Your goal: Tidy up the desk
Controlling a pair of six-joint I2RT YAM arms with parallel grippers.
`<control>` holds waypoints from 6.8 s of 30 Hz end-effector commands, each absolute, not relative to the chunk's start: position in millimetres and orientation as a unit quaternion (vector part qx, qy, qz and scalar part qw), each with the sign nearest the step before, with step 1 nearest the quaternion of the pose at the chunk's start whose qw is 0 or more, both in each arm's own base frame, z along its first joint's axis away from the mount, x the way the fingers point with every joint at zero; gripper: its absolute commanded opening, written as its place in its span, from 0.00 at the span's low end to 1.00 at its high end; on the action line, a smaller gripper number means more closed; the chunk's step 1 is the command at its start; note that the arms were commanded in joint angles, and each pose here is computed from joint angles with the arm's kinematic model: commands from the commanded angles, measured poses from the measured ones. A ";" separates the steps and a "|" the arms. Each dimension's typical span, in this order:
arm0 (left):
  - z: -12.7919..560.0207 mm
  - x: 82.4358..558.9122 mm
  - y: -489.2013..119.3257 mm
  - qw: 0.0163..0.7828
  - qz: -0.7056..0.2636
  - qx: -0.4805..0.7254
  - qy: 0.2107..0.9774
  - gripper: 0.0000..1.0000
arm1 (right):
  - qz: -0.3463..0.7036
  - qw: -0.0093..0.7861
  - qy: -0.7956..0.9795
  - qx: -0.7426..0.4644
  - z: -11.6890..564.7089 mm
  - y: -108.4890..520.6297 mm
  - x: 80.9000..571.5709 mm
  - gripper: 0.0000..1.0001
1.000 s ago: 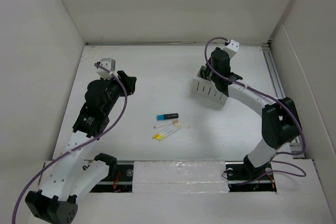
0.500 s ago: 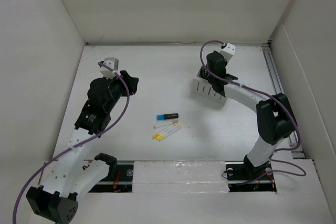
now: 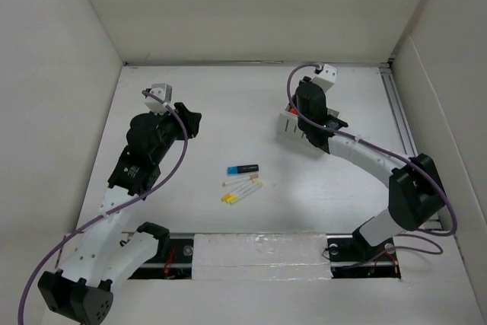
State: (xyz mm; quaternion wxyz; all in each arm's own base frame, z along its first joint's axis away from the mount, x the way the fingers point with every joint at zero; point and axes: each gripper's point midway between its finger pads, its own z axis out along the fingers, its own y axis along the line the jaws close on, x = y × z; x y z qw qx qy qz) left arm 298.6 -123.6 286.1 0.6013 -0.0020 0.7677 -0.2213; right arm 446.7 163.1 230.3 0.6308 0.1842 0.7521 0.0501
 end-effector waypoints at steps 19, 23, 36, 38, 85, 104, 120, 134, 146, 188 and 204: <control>312.4 298.1 -124.3 0.625 -0.229 0.004 0.746 0.38 | 0.210 0.449 0.848 -0.186 108.3 346.5 283.8 0.73; 313.9 299.2 -123.3 0.629 -0.227 0.002 0.743 0.38 | 0.190 0.429 0.857 -0.214 97.6 354.7 277.8 0.77; 308.5 302.9 -124.6 0.623 -0.224 0.003 0.749 0.38 | 0.090 0.407 0.872 -0.256 65.0 360.7 296.5 0.80; 308.1 302.5 -124.7 0.621 -0.223 0.003 0.752 0.38 | 0.083 0.402 0.873 -0.264 60.6 362.0 298.0 0.80; 312.1 297.4 -127.4 0.625 -0.235 0.011 0.744 0.38 | 0.071 0.514 0.850 -0.085 117.7 306.1 396.5 0.11; 311.5 297.5 -129.3 0.624 -0.238 0.016 0.744 0.37 | 0.129 0.673 0.715 0.139 286.0 189.6 450.1 0.09; 310.0 299.0 -130.7 0.620 -0.238 0.017 0.748 0.37 | 0.005 0.673 0.714 0.194 253.8 137.3 498.6 0.10; 306.5 301.2 -130.8 0.616 -0.234 0.017 0.752 0.37 | -0.032 0.644 0.740 0.194 211.5 133.8 519.6 0.11; 308.0 301.5 -128.3 0.620 -0.230 0.014 0.750 0.37 | -0.067 0.645 0.734 0.201 208.0 138.5 514.3 0.11; 308.6 297.4 -131.4 0.618 -0.241 0.018 0.748 0.37 | 0.243 0.452 0.858 -0.031 162.8 307.3 308.3 0.00; 313.0 294.4 -130.7 0.625 -0.244 0.018 0.741 0.38 | 0.269 0.223 0.930 -0.110 62.9 354.0 212.3 0.45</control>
